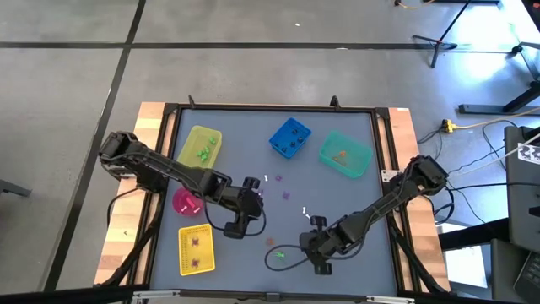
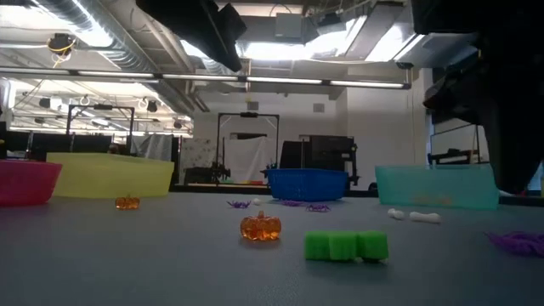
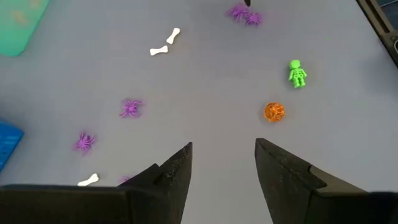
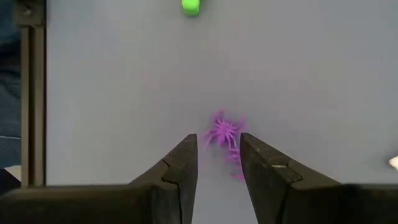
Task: Sort Halloween decoration
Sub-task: Put the purple spider toy into the yellow basket
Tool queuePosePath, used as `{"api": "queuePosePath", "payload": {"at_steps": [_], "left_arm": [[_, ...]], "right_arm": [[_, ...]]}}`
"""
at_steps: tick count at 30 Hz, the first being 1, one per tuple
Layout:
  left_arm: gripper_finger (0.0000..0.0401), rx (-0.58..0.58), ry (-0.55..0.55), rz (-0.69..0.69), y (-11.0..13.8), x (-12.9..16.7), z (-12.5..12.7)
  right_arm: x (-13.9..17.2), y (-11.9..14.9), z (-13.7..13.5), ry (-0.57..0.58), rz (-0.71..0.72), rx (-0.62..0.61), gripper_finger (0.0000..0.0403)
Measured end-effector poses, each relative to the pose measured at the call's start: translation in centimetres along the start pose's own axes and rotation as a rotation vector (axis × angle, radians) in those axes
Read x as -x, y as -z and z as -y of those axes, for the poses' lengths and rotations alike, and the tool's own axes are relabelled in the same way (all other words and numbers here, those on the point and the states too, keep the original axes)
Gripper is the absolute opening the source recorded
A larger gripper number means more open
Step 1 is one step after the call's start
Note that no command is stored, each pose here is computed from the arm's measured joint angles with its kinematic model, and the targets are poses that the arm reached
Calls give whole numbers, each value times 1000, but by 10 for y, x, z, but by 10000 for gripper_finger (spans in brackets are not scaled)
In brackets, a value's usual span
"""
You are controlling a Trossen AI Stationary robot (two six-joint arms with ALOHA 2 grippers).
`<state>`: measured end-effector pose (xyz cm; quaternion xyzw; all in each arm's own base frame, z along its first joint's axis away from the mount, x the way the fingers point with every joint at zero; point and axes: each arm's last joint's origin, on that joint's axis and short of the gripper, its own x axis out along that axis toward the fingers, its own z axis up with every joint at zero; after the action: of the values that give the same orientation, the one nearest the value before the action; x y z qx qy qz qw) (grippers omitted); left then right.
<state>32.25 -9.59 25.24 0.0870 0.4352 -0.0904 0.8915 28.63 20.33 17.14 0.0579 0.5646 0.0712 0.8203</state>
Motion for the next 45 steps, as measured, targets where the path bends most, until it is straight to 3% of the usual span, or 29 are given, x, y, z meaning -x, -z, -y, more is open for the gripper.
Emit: {"api": "queuePosePath", "payload": {"at_steps": [8,17,24,32,45], "left_arm": [[159,-3,3,5,0,0,2],[159,-2,3,5,0,0,2],[159,-1,2,8,-1,0,2],[159,-1,-1,15,-1,0,1],[159,-1,-20,15,-1,0,1]], "right_arm": [[-2,6,11,45,-72,-14,125],[-4,8,11,37,-73,34,207],[-19,11,13,67,-99,108,222],[-31,13,12,76,-120,125,217],[-32,12,12,73,-114,124,126]]}}
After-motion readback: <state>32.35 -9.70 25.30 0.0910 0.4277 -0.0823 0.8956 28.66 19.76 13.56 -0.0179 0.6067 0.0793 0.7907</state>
